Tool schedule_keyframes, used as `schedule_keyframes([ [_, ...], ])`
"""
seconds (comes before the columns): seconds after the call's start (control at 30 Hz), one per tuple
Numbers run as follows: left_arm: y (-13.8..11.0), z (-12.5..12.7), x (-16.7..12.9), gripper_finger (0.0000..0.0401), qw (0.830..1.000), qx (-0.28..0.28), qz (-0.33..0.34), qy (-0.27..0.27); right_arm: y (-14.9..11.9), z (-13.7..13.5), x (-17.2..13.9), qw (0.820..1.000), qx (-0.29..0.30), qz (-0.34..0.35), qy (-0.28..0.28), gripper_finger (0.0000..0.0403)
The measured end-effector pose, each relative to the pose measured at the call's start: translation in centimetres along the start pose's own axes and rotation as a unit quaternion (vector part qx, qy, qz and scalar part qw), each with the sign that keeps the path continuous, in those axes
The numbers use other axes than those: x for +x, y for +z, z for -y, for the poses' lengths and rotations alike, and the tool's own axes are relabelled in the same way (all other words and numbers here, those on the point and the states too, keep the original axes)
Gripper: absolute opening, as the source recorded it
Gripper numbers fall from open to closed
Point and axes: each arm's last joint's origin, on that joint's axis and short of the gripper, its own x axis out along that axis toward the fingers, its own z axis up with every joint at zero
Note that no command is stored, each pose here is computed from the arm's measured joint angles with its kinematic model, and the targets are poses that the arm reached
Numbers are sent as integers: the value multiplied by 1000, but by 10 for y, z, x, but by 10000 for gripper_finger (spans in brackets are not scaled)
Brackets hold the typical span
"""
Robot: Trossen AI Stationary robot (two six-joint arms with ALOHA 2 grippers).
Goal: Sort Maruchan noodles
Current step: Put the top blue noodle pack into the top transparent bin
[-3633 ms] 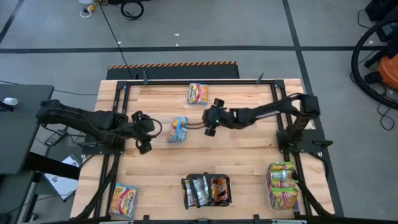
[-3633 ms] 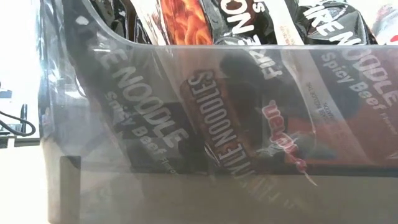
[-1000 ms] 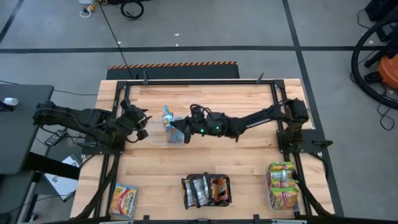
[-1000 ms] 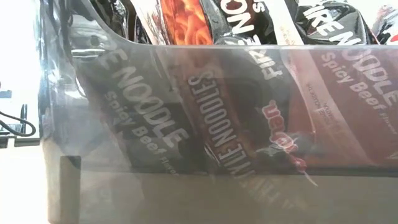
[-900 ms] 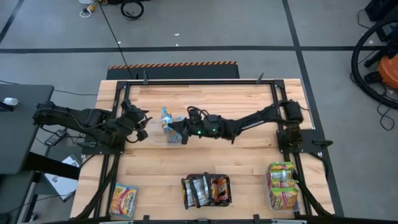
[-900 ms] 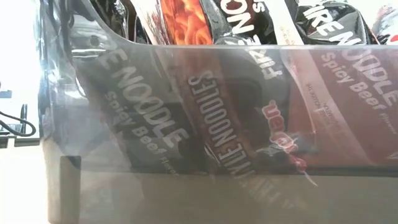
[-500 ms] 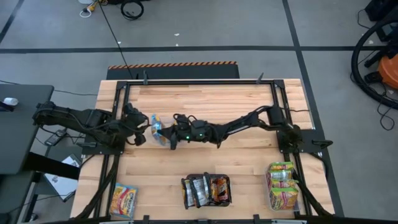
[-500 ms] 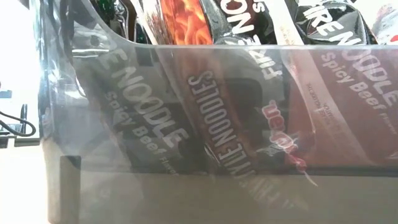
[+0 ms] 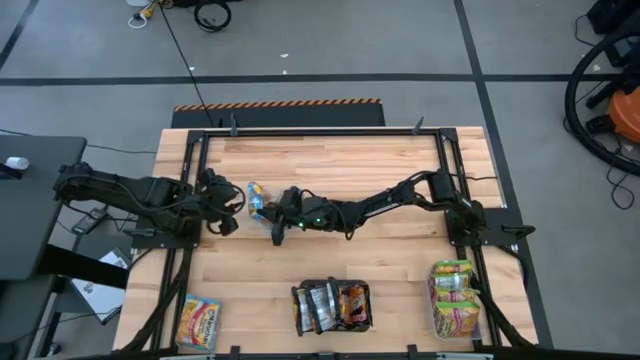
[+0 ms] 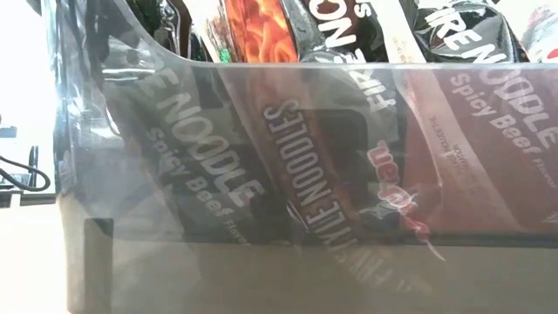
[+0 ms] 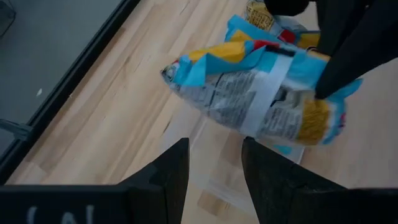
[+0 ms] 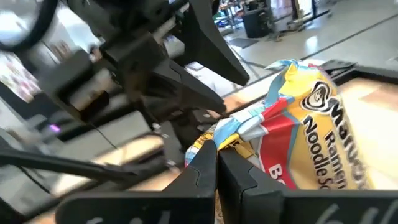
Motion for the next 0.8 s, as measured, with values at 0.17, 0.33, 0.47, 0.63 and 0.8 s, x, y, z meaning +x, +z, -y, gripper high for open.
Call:
schedule_keyframes([
  [0.17,1,6,8,153,1000,10,-14,8,-6,5,0,996,-72,-24,-41,5],
  [0.33,1,8,12,153,999,19,-23,25,-10,6,-3,992,-95,-61,-53,5],
  [0.47,0,8,12,153,999,22,-24,26,0,2,-10,987,-112,-92,-63,5],
  [0.63,-1,9,11,153,999,27,-39,1,7,2,-19,977,-143,-146,-66,5],
  [0.8,-3,16,9,153,993,51,-66,-80,2,2,-21,972,-145,-183,-41,12],
])
